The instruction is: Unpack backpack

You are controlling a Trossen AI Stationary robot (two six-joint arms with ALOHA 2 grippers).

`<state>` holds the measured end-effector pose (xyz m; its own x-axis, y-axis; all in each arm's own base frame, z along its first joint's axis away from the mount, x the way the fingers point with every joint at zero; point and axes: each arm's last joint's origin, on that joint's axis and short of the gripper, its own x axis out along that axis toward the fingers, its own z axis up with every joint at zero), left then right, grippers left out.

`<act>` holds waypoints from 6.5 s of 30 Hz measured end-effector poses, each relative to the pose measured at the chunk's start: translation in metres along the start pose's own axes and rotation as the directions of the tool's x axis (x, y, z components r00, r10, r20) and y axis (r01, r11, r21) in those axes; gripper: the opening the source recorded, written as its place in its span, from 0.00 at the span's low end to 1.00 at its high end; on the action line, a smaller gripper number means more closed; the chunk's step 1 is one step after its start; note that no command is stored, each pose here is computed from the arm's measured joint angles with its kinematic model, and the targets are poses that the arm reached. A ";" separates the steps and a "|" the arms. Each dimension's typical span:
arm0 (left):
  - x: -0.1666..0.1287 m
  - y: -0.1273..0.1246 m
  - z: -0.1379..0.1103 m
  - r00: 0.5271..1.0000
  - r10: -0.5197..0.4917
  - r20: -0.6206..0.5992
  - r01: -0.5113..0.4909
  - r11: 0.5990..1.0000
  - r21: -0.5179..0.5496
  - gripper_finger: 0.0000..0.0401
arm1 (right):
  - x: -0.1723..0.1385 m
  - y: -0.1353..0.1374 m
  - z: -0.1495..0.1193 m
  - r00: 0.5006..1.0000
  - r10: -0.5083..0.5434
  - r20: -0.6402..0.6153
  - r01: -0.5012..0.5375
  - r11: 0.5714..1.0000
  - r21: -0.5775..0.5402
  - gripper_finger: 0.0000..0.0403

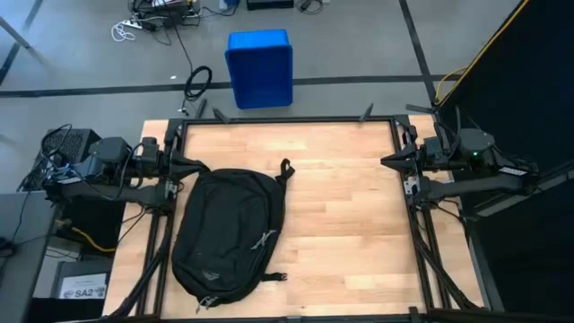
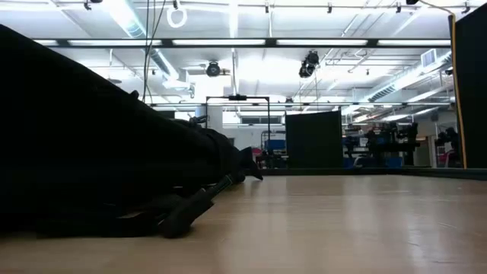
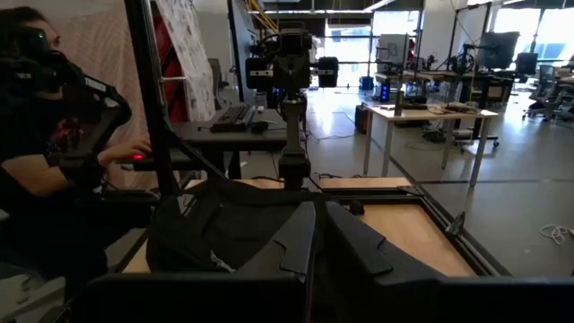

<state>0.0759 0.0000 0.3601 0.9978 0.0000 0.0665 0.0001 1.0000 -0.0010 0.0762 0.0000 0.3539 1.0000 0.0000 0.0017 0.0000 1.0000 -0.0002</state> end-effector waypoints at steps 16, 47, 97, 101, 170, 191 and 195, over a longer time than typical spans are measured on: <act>0.000 0.000 0.000 1.000 0.000 0.000 0.000 1.000 0.000 0.00 | 0.000 0.000 0.000 1.000 0.000 0.000 0.000 1.000 0.000 0.01; 0.000 0.000 0.000 1.000 0.000 0.000 0.000 1.000 0.000 0.00 | 0.000 0.000 0.000 1.000 0.000 0.000 0.000 1.000 0.000 0.01; 0.000 0.000 0.000 1.000 0.000 0.000 0.000 1.000 0.000 0.00 | 0.000 0.000 0.000 1.000 0.000 0.000 0.000 1.000 0.000 0.01; 0.000 0.000 0.000 1.000 0.000 0.000 0.000 1.000 0.000 0.00 | 0.000 0.000 0.000 1.000 0.000 0.000 0.000 1.000 0.000 0.01; 0.000 0.000 0.000 1.000 0.000 0.000 0.000 1.000 0.000 0.00 | 0.217 -0.015 0.013 0.960 -0.164 0.227 0.211 0.957 -0.201 0.08; 0.000 0.000 0.000 1.000 0.000 0.000 0.000 1.000 0.000 0.00 | 0.306 0.013 -0.124 0.945 -0.100 -0.312 0.060 0.989 -0.135 0.46; 0.000 0.000 0.000 1.000 0.000 0.001 0.000 1.000 0.000 0.00 | 0.315 0.018 -0.154 0.912 -0.143 -0.385 0.086 0.983 -0.162 0.52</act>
<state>0.0759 0.0000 0.3602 0.9977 -0.0002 0.0673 0.0003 1.0000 -0.0011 0.3915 0.0178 0.2003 0.9125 -0.1433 -0.3832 0.0864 0.9830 -0.1618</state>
